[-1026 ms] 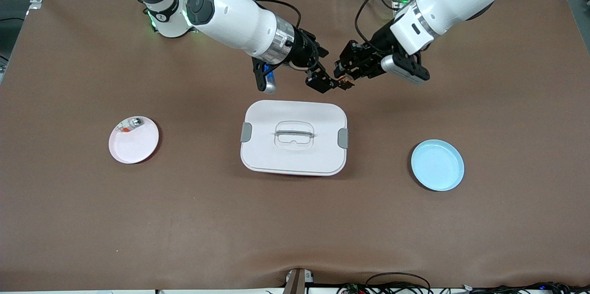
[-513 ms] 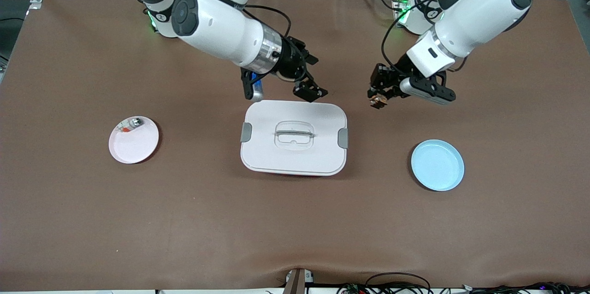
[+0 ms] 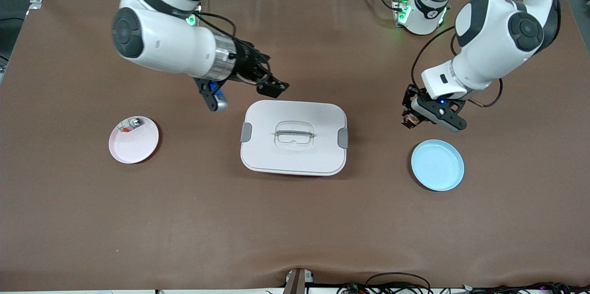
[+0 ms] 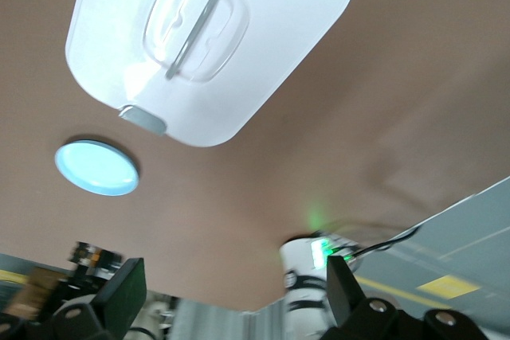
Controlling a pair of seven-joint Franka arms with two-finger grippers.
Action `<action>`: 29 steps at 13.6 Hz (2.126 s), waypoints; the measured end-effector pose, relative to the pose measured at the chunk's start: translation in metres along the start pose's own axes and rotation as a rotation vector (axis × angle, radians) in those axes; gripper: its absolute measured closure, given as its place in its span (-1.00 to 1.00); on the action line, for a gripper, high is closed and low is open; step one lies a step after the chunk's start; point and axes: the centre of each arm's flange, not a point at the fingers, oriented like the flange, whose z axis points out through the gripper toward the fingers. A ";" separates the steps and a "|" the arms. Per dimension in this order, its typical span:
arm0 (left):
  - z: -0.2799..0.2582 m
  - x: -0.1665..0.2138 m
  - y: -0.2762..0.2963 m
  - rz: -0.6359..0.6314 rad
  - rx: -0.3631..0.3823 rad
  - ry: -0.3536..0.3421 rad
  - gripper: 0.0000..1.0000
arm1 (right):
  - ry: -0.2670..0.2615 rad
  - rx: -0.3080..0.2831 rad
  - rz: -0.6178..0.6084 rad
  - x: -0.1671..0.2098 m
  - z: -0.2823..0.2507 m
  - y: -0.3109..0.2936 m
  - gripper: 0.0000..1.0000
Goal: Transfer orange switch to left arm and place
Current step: 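Open the right gripper and pull back while the left gripper carries the switch, then lower the orange switch onto the light-blue plate with the left gripper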
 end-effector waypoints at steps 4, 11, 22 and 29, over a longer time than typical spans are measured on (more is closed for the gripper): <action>0.029 -0.013 -0.046 0.292 0.082 -0.112 0.16 | 0.085 -0.085 -0.250 0.031 -0.034 0.035 -1.00; 0.088 -0.028 -0.136 0.780 0.078 -0.140 0.16 | 0.285 -0.258 -0.670 0.102 -0.073 0.094 -1.00; 0.182 -0.047 -0.165 1.105 0.151 -0.172 0.16 | 0.383 -0.352 -0.883 0.237 -0.154 0.155 -1.00; 0.214 -0.070 -0.179 1.131 0.162 -0.136 0.16 | 0.478 -0.334 -0.873 0.222 -0.165 0.189 -1.00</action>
